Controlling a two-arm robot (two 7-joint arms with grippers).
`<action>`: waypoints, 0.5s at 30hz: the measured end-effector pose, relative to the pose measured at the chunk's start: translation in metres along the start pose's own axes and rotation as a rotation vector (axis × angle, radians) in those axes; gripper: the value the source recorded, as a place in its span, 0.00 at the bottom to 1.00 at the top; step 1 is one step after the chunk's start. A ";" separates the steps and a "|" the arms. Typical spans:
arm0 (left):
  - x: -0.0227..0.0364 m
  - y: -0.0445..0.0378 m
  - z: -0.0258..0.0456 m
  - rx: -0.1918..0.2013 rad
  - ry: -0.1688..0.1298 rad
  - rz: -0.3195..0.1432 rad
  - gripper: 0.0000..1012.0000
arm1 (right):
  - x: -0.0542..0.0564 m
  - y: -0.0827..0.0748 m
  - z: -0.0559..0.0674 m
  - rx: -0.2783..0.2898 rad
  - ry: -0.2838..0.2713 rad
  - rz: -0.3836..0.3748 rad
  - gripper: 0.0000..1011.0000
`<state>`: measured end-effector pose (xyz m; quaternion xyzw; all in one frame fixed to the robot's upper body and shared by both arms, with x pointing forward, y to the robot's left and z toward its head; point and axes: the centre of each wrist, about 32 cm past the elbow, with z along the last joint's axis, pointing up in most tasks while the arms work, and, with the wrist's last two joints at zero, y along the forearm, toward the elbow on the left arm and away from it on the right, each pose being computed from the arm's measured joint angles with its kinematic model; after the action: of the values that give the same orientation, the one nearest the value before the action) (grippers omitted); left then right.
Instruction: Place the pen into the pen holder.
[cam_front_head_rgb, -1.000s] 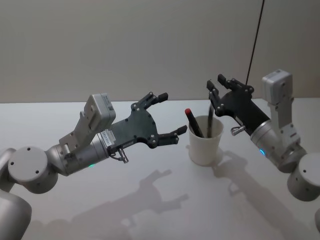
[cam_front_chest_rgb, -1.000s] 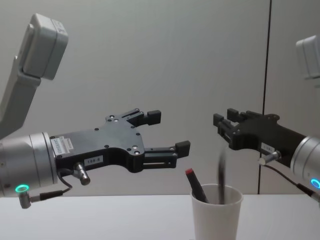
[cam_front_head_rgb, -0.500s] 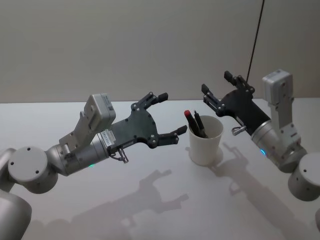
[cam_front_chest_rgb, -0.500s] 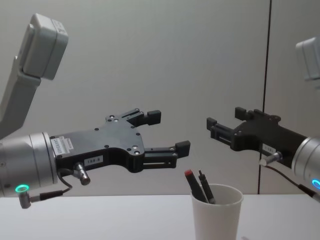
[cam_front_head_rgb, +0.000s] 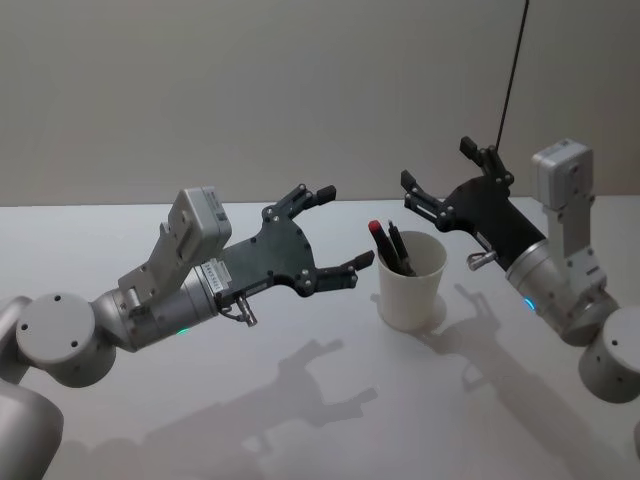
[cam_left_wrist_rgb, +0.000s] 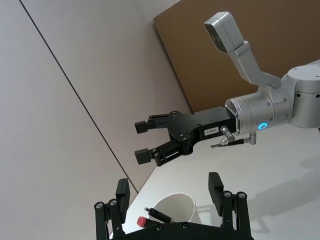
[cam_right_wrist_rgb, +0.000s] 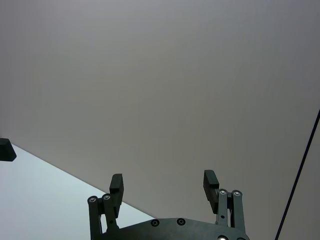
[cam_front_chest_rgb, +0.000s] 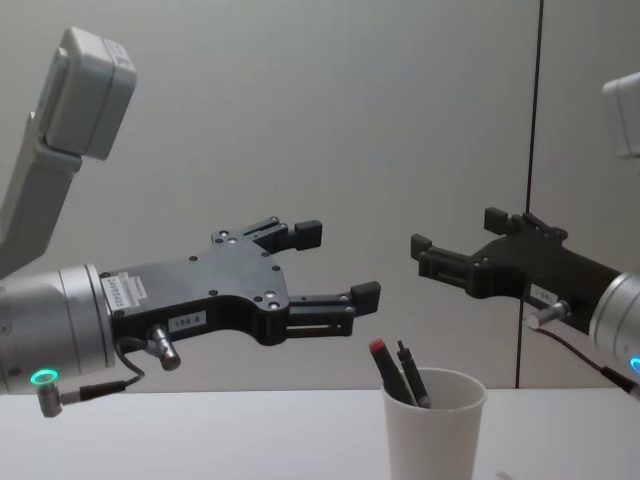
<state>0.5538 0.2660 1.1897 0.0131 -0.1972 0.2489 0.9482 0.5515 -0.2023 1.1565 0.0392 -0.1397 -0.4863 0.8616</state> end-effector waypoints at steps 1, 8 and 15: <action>0.0000 0.0000 0.0000 0.000 0.000 0.000 0.99 | 0.000 0.000 0.000 0.001 0.000 0.000 0.99; 0.0000 0.0000 0.0000 0.000 0.000 0.000 0.99 | 0.000 -0.001 0.000 0.004 0.001 0.000 0.99; 0.0000 0.0000 0.0000 0.000 0.000 0.000 0.99 | 0.001 -0.001 0.000 0.006 0.002 0.000 0.99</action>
<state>0.5538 0.2660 1.1897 0.0131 -0.1972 0.2489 0.9481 0.5509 -0.2034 1.1563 0.0422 -0.1403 -0.4860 0.8616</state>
